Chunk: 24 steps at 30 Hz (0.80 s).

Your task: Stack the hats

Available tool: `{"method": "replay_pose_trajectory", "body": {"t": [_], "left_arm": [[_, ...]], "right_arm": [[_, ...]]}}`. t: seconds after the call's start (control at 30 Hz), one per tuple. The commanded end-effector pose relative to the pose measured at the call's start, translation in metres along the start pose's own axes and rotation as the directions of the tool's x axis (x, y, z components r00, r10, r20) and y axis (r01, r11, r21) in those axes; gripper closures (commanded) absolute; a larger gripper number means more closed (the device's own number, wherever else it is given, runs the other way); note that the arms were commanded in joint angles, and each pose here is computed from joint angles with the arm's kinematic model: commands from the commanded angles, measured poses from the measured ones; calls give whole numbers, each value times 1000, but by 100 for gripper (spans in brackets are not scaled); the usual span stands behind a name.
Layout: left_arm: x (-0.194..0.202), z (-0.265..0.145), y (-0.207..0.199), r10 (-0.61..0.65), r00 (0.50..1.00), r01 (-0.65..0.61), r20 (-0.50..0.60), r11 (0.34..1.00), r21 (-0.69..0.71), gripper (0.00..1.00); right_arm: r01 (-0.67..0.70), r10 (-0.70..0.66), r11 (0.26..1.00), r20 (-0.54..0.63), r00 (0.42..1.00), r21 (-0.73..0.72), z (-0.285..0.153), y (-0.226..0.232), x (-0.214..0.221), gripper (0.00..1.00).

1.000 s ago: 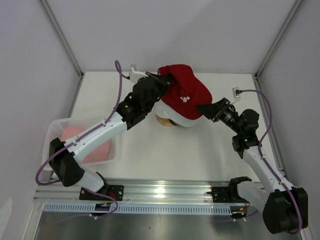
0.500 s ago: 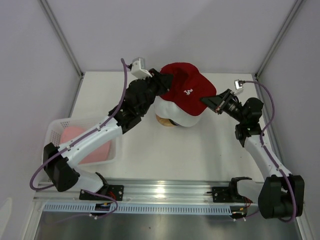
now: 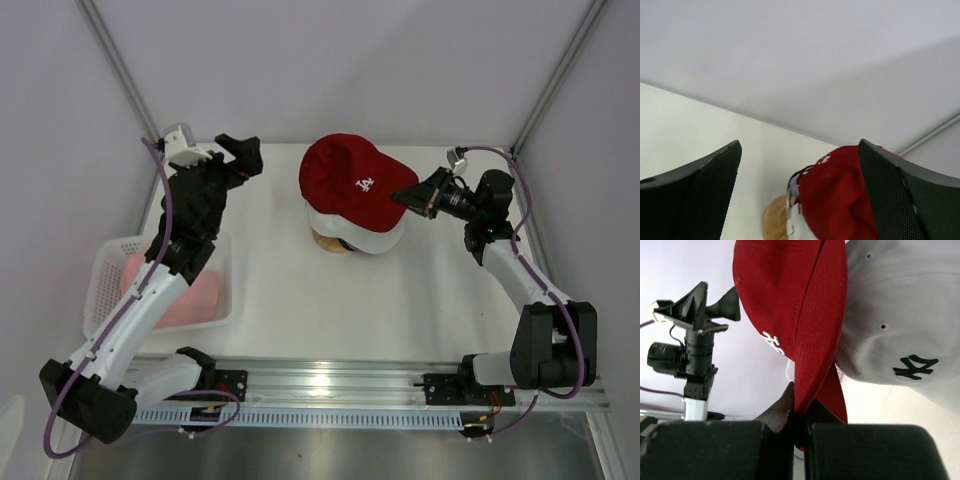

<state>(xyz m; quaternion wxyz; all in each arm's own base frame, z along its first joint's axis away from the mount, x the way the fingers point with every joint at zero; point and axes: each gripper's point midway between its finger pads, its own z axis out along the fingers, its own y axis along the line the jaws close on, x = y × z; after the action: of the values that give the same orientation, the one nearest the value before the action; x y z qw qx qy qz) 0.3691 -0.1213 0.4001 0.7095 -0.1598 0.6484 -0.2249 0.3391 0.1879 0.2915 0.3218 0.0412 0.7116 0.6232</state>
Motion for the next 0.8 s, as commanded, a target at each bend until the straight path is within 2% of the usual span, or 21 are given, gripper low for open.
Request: {"method": "replay_pose_trajectory", "body": {"t": [0.0,0.13,0.2,0.33,0.4,0.67,0.77], "left_arm": [[26,6,22,6,998,-7,-63,1000,-23,0],[64,17,47,-17,985,10,-169,999,-40,7],[77,21,47,-17,978,14,-210,1000,-15,9],[109,37,53,-11,957,6,-290,1000,-19,10],[113,43,49,-13,953,12,-302,1000,-3,10],[157,53,9,78,885,50,-458,964,261,16],[171,54,5,105,862,61,-496,950,307,25]], "right_arm": [[81,-80,997,-58,995,13,-3,-5,2,98],[64,-59,996,-68,996,65,-9,-36,-2,95],[50,-45,998,-112,993,42,-7,-46,5,95],[55,-49,997,-110,993,52,-10,-68,1,95],[54,-48,997,-113,992,53,-9,-74,2,95],[14,-7,997,-98,995,73,-13,-113,-7,92],[-1,7,998,-89,996,65,-18,-121,-12,92]]}}
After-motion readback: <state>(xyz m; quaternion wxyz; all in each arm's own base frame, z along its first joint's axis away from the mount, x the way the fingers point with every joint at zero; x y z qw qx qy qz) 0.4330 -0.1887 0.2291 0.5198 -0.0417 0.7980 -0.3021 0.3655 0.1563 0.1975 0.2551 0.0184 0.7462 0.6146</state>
